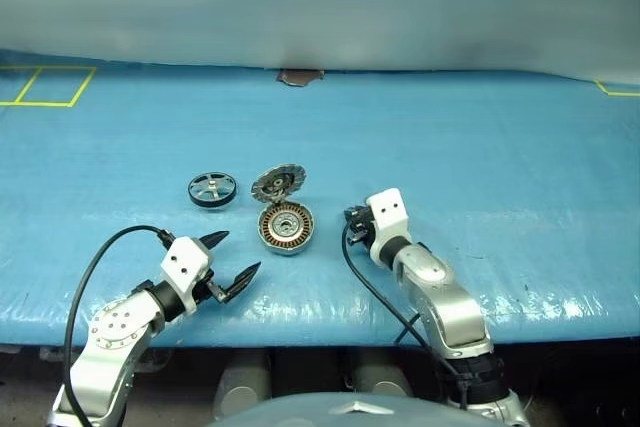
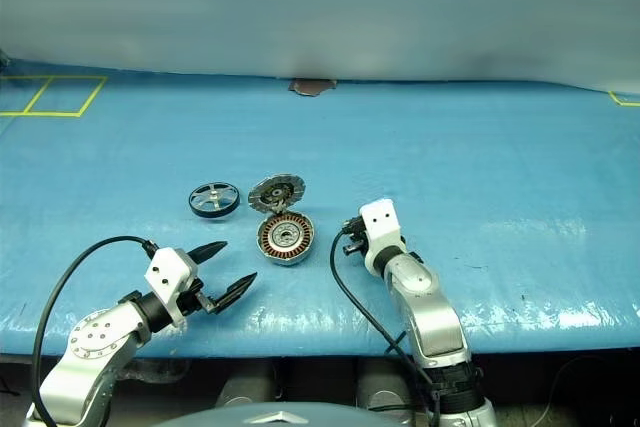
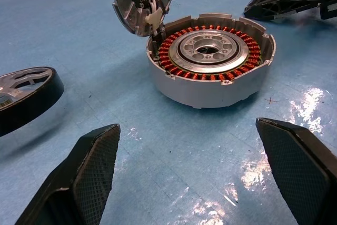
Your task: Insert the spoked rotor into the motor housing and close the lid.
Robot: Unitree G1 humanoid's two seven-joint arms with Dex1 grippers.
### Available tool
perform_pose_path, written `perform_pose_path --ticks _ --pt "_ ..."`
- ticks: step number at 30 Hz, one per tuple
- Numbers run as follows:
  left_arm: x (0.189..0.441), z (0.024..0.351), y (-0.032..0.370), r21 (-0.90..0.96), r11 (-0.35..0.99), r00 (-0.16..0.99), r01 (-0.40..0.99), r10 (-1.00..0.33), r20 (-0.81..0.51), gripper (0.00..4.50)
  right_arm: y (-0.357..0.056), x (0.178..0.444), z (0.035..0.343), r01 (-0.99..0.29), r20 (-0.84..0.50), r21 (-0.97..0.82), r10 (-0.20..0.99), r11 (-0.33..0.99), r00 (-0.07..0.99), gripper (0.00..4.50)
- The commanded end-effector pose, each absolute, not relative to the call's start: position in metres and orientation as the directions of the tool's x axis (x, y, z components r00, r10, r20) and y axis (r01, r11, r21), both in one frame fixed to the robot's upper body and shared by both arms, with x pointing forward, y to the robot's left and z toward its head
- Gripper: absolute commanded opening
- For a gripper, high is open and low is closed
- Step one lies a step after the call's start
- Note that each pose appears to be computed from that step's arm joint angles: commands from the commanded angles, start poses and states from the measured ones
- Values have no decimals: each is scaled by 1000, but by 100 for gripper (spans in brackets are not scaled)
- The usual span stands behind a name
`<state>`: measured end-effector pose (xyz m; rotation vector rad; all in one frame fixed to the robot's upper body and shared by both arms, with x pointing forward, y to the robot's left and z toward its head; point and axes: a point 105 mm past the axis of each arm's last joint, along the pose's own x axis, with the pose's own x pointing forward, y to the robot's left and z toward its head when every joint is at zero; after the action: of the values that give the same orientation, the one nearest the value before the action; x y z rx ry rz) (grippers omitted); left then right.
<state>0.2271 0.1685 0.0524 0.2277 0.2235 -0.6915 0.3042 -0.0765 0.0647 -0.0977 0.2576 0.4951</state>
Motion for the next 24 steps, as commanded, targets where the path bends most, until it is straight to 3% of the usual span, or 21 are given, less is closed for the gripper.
perform_pose_path --ticks 1,8,24 --pt "228 59 168 157 745 755 649 -604 -254 450 -47 300 112 -602 -153 -103 585 792 796 67" --pt "228 60 169 160 749 760 643 -598 -254 450 -16 288 128 -738 -151 -173 723 652 674 67" --pt "228 58 170 155 751 761 641 -597 -253 450 12 291 98 -779 -192 -132 756 612 626 67"
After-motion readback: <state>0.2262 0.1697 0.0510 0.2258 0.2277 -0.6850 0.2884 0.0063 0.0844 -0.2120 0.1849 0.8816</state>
